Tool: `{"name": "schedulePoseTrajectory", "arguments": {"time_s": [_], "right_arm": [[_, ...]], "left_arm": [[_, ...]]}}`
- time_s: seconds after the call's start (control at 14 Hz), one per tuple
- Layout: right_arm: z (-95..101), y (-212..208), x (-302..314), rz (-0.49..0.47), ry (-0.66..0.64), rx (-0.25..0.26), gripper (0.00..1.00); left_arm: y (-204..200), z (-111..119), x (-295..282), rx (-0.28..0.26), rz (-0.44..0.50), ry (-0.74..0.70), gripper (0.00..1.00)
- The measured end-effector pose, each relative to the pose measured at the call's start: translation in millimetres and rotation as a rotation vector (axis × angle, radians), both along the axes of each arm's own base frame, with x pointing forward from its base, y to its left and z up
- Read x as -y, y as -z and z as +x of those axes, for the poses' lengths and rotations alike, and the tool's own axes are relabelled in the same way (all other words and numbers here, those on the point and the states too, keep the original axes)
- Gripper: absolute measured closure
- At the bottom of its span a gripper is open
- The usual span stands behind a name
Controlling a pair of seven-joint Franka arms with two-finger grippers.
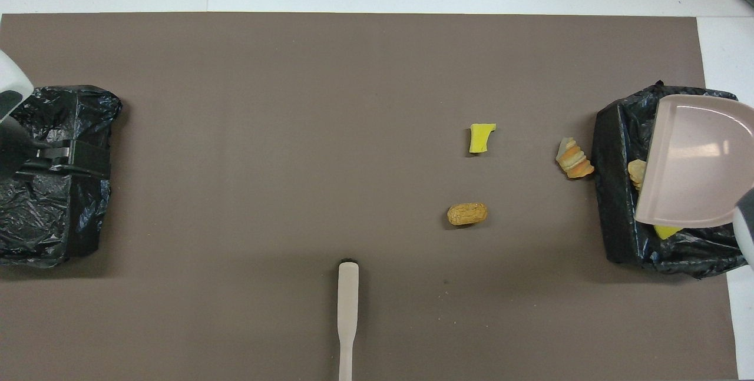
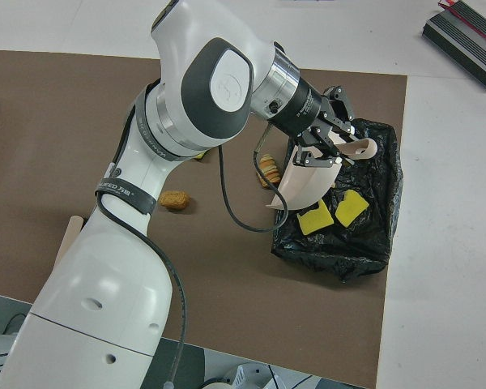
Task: Sweep and dump trash in bin
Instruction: 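Tip the dustpan into the trash bag while the left gripper withdraws, then carry the empty dustpan to the mat center and set it down with the right gripper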
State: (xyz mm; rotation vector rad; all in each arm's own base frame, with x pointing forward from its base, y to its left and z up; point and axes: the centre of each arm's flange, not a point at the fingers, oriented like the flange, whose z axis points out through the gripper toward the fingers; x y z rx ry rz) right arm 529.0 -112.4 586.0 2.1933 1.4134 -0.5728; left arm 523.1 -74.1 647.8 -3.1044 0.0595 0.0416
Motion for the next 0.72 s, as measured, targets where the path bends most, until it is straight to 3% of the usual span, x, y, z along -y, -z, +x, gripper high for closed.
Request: {"name": "schedulePoseTrajectory", "arguments": {"time_s": [0.43,0.72], "right_arm": [[-5.6,17,-36,0.188,0.425,0.170,0.69],[-3.1,39,-92,0.272,0.687,0.235,0.69]], "left_arm": [[-1,0,-1,0.001,0.000,-0.001,0.00],[0,-1,-1,-0.002,0.000,-0.002,0.00]]}}
